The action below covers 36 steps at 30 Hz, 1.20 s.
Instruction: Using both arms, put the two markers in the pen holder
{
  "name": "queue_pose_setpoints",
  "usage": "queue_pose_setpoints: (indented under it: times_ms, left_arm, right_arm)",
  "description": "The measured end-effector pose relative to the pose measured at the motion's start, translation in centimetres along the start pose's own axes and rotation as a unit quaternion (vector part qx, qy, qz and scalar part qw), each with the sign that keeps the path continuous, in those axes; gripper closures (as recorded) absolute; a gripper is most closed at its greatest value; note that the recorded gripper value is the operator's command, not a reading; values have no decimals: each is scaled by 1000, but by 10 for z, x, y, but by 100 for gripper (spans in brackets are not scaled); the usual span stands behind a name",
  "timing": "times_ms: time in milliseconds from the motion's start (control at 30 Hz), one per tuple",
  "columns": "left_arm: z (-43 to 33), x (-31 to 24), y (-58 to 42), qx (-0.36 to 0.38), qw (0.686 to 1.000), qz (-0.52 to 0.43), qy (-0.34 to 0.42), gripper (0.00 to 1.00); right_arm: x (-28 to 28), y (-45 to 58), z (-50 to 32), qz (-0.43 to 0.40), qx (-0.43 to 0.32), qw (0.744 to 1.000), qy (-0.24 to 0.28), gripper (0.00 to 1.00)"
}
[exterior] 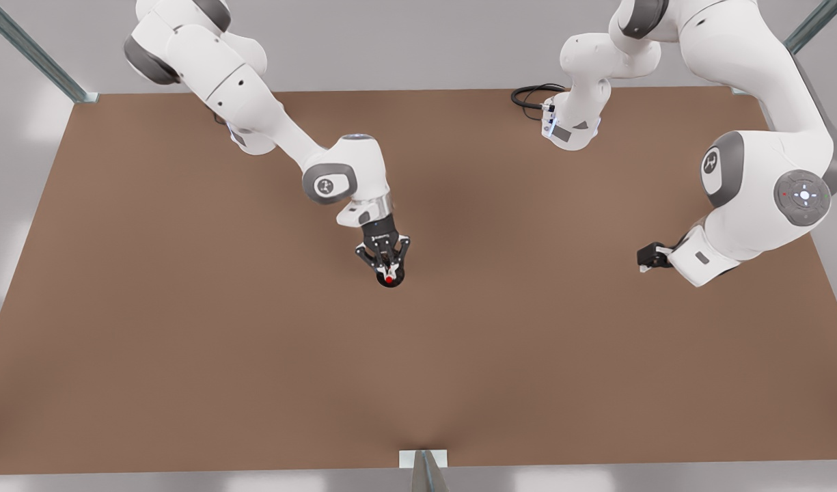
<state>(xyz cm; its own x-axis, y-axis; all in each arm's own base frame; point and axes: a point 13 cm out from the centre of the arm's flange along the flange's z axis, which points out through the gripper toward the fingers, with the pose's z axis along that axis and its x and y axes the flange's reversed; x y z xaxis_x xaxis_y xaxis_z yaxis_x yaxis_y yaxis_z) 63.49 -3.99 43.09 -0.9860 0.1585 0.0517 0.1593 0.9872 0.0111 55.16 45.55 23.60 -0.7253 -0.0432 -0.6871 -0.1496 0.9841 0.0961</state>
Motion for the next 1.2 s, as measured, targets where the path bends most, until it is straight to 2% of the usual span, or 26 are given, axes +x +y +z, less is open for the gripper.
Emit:
queue_pose_setpoints:
  times_ms: [600,1200]
  left_arm:
    - [0,0,-3,0,1000,-11,0,0]
    - [-2,2,-7,1,1000,-15,1,0]
  right_arm:
    - [40,6,0,67,-8,997,22,72]
    - [37,-6,0,90,-5,996,14,72]
